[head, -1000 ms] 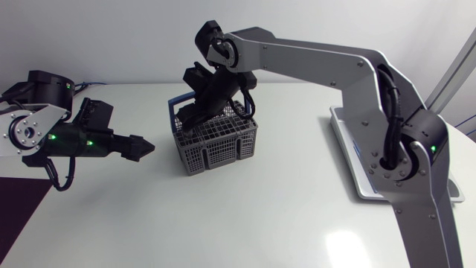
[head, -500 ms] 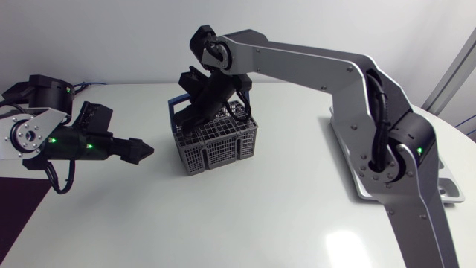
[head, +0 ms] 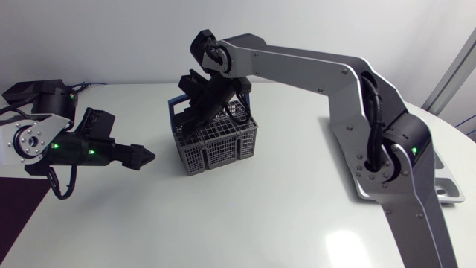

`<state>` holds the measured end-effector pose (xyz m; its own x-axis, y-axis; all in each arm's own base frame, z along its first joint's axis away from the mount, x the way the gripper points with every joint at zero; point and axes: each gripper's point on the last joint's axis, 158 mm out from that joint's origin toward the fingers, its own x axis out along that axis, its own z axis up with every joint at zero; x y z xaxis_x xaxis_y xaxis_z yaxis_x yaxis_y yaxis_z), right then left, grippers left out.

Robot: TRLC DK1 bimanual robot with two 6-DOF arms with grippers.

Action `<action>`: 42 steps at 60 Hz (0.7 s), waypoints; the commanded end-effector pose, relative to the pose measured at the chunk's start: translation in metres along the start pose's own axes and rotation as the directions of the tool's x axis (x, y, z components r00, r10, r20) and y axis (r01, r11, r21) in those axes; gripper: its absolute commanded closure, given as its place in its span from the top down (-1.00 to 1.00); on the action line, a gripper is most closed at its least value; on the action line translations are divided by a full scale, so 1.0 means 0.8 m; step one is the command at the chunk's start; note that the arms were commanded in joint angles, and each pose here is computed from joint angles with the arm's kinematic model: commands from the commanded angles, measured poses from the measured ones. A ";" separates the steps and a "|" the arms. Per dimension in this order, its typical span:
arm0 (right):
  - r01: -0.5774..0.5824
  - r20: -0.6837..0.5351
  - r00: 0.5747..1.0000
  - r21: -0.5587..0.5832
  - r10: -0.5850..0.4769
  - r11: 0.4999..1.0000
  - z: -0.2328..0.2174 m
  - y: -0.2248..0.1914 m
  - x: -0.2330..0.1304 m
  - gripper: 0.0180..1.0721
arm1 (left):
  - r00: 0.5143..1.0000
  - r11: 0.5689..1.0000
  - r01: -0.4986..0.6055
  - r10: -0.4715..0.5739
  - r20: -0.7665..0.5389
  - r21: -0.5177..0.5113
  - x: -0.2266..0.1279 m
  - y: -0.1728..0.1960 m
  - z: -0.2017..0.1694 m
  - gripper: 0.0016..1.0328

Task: Unload the cutlery basket into the drawer organizer.

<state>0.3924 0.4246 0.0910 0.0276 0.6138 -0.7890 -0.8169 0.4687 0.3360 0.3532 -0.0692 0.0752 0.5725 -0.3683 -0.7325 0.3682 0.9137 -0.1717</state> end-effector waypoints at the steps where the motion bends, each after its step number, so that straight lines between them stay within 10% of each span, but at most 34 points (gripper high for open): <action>1: -0.016 -0.015 1.000 0.016 0.016 1.000 -0.006 -0.002 0.007 -0.87 | 1.000 1.000 0.017 -0.017 -0.016 0.019 0.005 -0.006 -0.010 0.92; 42: -0.080 0.086 0.993 -0.010 0.080 0.997 0.020 0.024 -0.067 -0.89 | 1.000 0.999 0.014 -0.013 -0.005 0.030 -0.002 -0.014 -0.006 0.92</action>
<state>0.3878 0.4190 0.1271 0.0060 0.6828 -0.7306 -0.8196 0.4220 0.3877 0.3521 -0.0749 0.0771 0.5711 -0.3754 -0.7300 0.3834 0.9083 -0.1672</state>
